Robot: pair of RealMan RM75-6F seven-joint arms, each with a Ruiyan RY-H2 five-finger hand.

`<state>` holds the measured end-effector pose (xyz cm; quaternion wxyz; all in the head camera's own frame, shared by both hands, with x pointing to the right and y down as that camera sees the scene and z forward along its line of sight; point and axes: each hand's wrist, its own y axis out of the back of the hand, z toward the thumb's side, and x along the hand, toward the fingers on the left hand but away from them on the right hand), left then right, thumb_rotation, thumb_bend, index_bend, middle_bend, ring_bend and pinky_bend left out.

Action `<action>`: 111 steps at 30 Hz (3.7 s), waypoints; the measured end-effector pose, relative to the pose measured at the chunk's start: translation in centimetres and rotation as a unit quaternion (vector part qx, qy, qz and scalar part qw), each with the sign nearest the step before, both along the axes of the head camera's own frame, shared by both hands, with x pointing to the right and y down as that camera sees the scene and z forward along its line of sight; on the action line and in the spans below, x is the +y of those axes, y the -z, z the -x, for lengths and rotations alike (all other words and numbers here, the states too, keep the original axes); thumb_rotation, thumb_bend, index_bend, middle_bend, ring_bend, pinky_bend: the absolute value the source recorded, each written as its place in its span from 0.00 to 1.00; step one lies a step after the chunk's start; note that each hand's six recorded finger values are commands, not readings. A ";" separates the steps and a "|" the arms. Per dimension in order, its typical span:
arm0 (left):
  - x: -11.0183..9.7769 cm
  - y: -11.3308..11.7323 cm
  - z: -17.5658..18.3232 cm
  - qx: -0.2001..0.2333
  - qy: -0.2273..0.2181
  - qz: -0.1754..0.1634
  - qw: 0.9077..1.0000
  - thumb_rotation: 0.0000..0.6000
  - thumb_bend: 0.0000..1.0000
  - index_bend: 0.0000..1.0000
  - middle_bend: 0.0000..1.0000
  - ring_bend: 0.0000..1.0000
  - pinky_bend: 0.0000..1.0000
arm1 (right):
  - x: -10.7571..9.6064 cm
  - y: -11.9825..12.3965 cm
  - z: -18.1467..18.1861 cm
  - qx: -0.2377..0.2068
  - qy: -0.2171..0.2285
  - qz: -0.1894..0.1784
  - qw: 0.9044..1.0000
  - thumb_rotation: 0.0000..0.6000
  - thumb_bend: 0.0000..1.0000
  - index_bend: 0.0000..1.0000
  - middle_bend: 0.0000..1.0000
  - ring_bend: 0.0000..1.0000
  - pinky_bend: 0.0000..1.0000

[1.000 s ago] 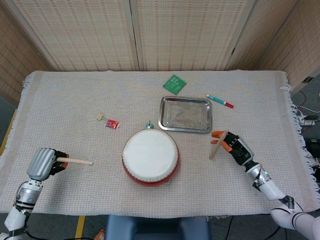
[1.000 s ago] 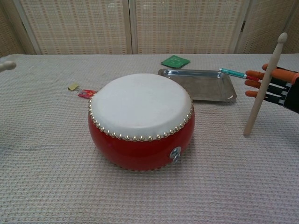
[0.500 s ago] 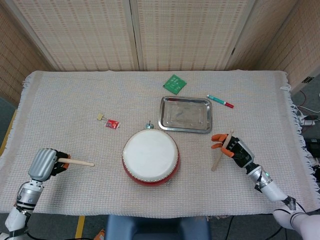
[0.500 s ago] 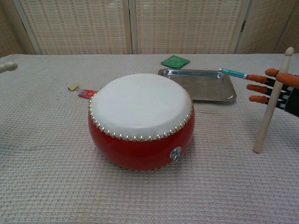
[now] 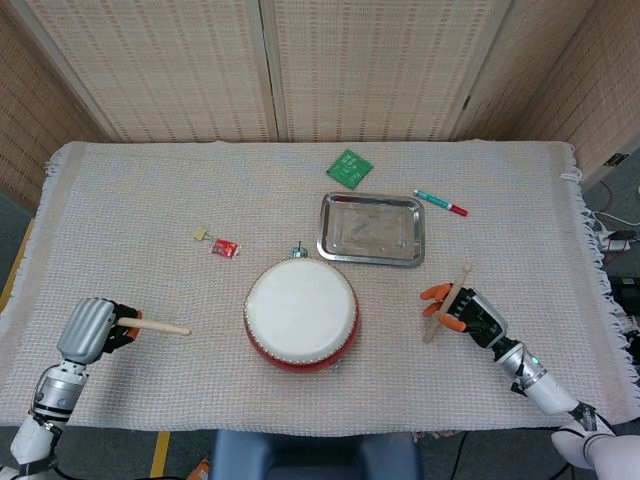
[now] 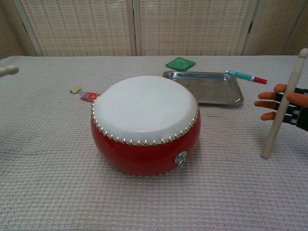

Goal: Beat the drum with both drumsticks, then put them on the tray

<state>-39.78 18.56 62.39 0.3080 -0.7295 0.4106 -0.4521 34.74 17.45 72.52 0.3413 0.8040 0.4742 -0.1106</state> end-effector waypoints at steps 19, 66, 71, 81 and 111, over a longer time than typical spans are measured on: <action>0.2 0.0 -0.1 -0.001 -0.003 0.003 1.000 1.00 0.71 1.00 1.00 1.00 1.00 | 3.2 -2.3 1.3 0.031 0.040 0.016 0.999 1.00 0.14 0.69 0.52 0.42 0.51; -1.2 -1.0 -3.9 -0.024 -0.085 0.008 0.996 1.00 0.71 1.00 1.00 1.00 1.00 | -5.3 5.6 6.2 0.460 0.444 -0.271 0.720 1.00 0.86 1.00 1.00 1.00 1.00; -1.3 -1.1 -4.0 -0.030 -0.088 0.011 0.996 1.00 0.71 1.00 1.00 1.00 1.00 | -6.4 6.4 6.6 0.525 0.499 -0.295 0.624 1.00 0.85 1.00 1.00 1.00 1.00; -1.9 -1.3 -5.4 -0.028 -0.102 0.013 0.994 1.00 0.71 1.00 1.00 1.00 1.00 | -9.6 8.4 9.9 0.585 0.527 -0.331 0.519 1.00 0.82 1.00 1.00 1.00 1.00; -7.1 -1.8 -14.1 -0.077 -0.167 0.019 0.983 1.00 0.71 1.00 1.00 1.00 1.00 | -12.1 5.9 23.5 0.594 0.533 -0.415 0.437 1.00 0.82 1.00 1.00 1.00 1.00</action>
